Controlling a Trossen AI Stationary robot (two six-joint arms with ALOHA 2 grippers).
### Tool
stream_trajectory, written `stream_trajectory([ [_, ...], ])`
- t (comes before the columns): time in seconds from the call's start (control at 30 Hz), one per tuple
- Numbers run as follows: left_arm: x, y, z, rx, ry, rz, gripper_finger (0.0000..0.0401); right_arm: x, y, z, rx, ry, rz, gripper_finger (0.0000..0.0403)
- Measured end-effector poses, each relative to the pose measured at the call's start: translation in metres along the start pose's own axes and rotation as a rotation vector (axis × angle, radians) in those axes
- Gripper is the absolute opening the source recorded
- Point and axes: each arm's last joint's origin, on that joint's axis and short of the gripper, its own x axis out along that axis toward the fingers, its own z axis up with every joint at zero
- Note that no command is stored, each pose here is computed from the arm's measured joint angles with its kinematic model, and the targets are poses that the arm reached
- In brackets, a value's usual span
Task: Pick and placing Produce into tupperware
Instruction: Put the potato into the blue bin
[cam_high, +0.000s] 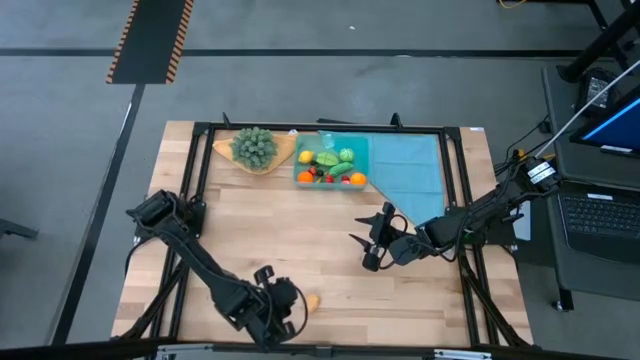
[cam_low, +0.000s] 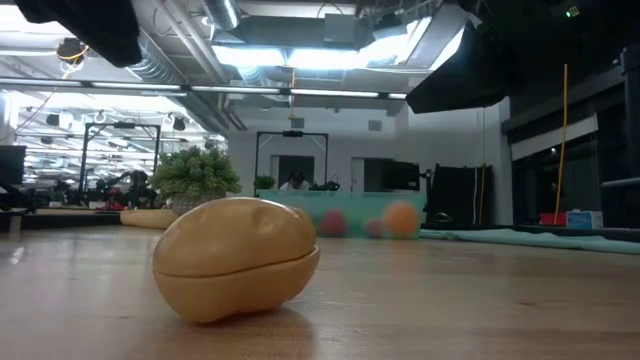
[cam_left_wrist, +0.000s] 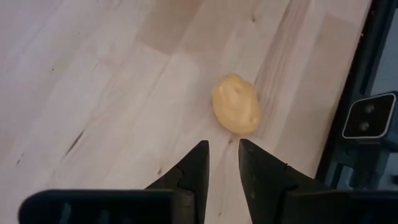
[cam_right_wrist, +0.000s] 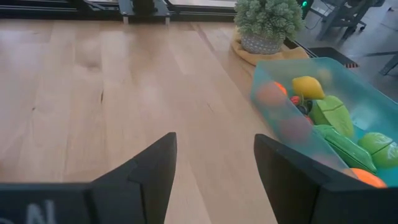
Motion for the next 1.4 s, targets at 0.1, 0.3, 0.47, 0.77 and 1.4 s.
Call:
stream_trajectory([
  [0.1, 0.001, 0.001, 0.002, 0.013, -0.001, 0.003, 0.0075, 0.0, 0.0, 0.0, 0.0, 0.0, 0.0, 0.0217],
  [0.3, 0.001, 0.0, 0.003, 0.014, -0.006, -0.007, 0.0087, 0.0, 0.0, 0.0, 0.0, 0.0, 0.0, 0.0217],
  [0.47, 0.001, -0.002, 0.002, 0.005, -0.011, -0.019, 0.0148, 0.0, 0.0, 0.0, 0.0, 0.0, 0.0, 0.0217],
  [0.77, 0.0, -0.004, 0.003, -0.01, -0.02, -0.04, 0.0267, 0.0, 0.0, 0.0, 0.001, 0.0, 0.0, 0.0217],
  [1.4, 0.001, -0.016, 0.015, -0.043, -0.064, -0.178, 0.0304, -0.001, 0.001, -0.001, -0.002, 0.003, 0.006, 0.0217],
])
